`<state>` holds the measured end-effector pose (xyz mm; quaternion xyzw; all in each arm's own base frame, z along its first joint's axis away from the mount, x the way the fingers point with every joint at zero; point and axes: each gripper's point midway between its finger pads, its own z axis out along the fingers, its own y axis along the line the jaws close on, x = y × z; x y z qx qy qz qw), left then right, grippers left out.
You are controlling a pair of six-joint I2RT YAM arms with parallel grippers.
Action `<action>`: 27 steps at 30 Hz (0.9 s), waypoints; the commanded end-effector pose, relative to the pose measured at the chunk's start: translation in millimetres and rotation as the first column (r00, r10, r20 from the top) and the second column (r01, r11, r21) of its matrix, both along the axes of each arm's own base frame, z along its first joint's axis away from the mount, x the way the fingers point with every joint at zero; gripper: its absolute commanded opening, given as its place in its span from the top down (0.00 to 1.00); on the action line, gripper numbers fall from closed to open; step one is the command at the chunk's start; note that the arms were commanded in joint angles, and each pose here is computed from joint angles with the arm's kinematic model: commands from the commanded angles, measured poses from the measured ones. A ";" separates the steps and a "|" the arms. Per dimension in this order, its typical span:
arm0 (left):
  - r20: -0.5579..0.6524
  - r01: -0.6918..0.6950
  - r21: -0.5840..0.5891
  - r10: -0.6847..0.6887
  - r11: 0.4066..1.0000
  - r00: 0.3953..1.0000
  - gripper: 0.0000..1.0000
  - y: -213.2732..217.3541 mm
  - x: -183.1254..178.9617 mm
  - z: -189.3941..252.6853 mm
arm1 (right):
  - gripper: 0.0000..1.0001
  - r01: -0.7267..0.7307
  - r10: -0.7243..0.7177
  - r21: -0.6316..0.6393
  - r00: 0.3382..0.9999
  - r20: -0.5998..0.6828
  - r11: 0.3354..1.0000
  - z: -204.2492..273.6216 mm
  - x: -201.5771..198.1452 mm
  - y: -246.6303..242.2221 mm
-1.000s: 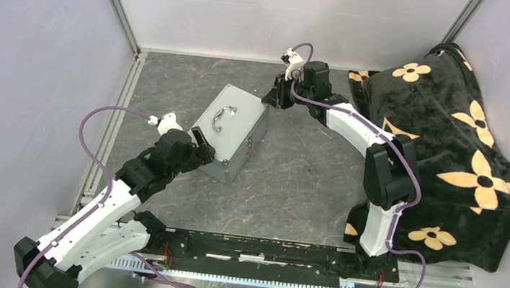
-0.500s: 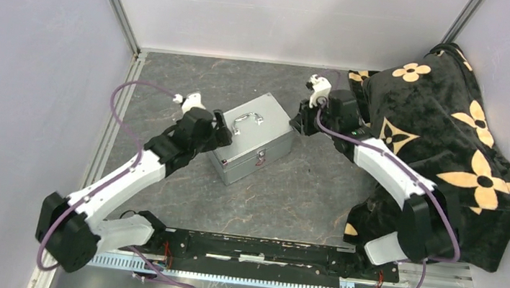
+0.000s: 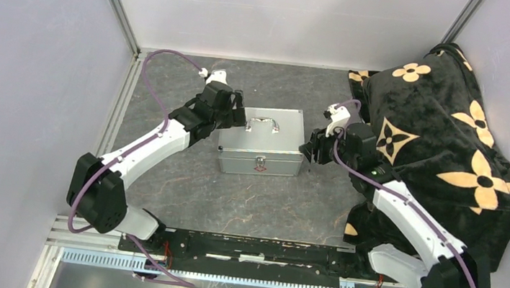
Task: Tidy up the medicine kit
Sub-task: Close the medicine box at the center of the board.
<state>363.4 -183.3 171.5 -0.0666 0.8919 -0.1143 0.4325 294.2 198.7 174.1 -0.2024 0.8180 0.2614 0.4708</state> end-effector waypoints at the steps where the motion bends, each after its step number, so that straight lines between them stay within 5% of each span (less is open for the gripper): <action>1: 0.092 -0.003 0.055 -0.002 0.998 0.996 0.07 15.8 3.2 36.8 | 0.42 0.170 -0.163 -0.064 0.982 0.090 0.983 16.7 -1.4 -38.4; 5: 0.151 -0.011 0.092 -0.003 0.996 0.989 0.04 33.1 -9.9 59.0 | 0.30 0.222 -0.223 0.032 0.943 0.248 0.975 52.9 -9.5 -52.8; 9: 0.185 0.130 0.089 -0.145 0.988 0.972 0.04 19.1 -21.0 70.7 | 0.22 0.241 -0.262 0.105 0.923 0.283 0.965 52.9 -24.7 -61.8; 15: 0.151 0.335 0.098 -0.347 0.937 0.926 0.05 -9.0 -29.0 58.6 | 0.19 -0.032 -0.021 0.185 0.960 0.279 0.982 30.0 -64.4 -25.0; 18: 0.163 0.383 0.082 -0.391 0.920 0.906 0.06 -17.5 -31.9 59.1 | 0.22 -0.257 0.135 0.310 0.922 0.364 0.915 29.0 -96.1 1.9; 27: 0.081 0.439 0.060 -0.442 0.897 0.893 0.08 -26.4 -38.3 41.1 | 0.21 -0.407 0.266 0.332 0.879 0.396 0.851 -29.5 -134.5 26.8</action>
